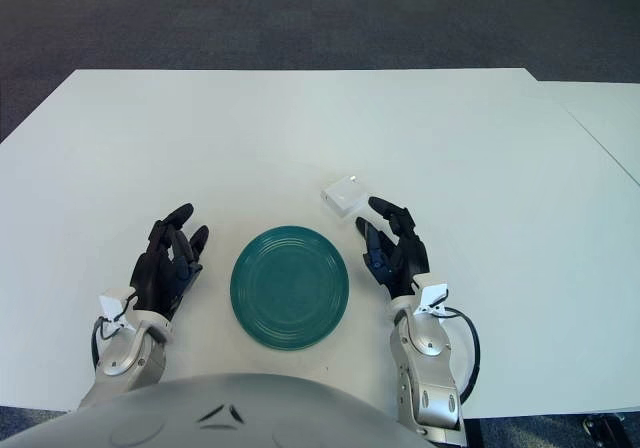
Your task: Put the charger into the plate.
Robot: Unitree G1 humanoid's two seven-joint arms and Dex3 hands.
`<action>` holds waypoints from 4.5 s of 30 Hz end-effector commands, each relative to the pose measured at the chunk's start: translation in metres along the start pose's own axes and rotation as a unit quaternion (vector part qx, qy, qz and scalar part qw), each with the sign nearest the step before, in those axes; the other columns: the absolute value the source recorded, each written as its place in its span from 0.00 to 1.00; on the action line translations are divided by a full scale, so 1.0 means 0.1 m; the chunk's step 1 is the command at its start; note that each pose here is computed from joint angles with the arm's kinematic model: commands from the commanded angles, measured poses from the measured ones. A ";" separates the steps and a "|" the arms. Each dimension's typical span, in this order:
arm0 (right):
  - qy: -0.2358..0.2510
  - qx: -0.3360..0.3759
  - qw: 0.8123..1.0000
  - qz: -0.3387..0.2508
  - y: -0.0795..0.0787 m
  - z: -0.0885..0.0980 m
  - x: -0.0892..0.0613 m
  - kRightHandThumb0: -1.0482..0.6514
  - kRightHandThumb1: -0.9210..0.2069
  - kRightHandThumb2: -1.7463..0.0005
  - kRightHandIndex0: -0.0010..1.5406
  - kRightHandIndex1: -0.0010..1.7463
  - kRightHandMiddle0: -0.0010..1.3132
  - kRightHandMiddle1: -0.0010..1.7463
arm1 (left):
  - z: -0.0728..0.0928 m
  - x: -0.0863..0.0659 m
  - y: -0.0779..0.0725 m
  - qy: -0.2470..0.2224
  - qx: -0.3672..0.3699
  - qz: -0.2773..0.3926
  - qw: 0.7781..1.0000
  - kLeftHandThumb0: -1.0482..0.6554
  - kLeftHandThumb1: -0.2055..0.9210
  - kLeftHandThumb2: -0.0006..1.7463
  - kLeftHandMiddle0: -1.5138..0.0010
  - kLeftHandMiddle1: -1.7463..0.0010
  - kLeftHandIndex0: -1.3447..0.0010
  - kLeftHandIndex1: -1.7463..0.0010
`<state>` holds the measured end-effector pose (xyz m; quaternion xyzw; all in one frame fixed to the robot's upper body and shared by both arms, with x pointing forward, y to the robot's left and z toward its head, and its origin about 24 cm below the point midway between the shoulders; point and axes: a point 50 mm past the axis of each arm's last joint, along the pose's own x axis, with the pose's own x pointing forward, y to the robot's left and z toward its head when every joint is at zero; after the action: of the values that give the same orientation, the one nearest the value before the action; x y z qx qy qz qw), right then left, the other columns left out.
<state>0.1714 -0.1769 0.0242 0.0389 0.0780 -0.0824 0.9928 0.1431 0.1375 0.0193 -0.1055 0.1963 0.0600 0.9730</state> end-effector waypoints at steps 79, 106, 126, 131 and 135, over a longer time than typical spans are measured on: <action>-0.340 -0.732 0.540 0.238 0.52 0.91 1.09 0.14 0.00 0.73 0.15 0.00 0.00 0.37 | -0.01 0.07 -0.05 0.000 0.019 -0.022 1.000 0.06 1.00 0.51 0.82 1.00 0.94 0.57; -0.280 -0.721 0.570 0.276 0.45 0.56 1.13 0.13 0.00 0.71 0.15 0.00 0.00 0.34 | 0.02 0.06 -0.05 -0.001 0.002 -0.018 1.000 0.07 1.00 0.51 0.81 1.00 0.96 0.58; -0.223 -0.705 0.595 0.315 0.35 0.27 1.18 0.12 0.00 0.71 0.16 0.00 0.00 0.34 | 0.04 0.08 -0.05 0.003 -0.007 -0.013 1.000 0.07 1.00 0.51 0.82 1.00 0.96 0.58; -0.203 -0.707 0.599 0.318 0.27 0.11 1.21 0.13 0.00 0.71 0.16 0.00 0.00 0.34 | 0.05 0.07 -0.06 0.001 -0.004 -0.011 1.000 0.07 1.00 0.51 0.81 1.00 0.96 0.58; -0.197 -0.705 0.601 0.321 0.25 0.06 1.23 0.13 0.00 0.72 0.17 0.01 0.00 0.35 | 0.06 0.07 -0.06 -0.001 0.000 -0.013 1.000 0.07 1.00 0.51 0.81 1.00 0.96 0.58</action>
<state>0.2995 -0.1701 0.0242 -0.6670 -0.1253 0.3010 0.6699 0.1537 0.1322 0.0251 -0.1180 0.1834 0.0430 0.9750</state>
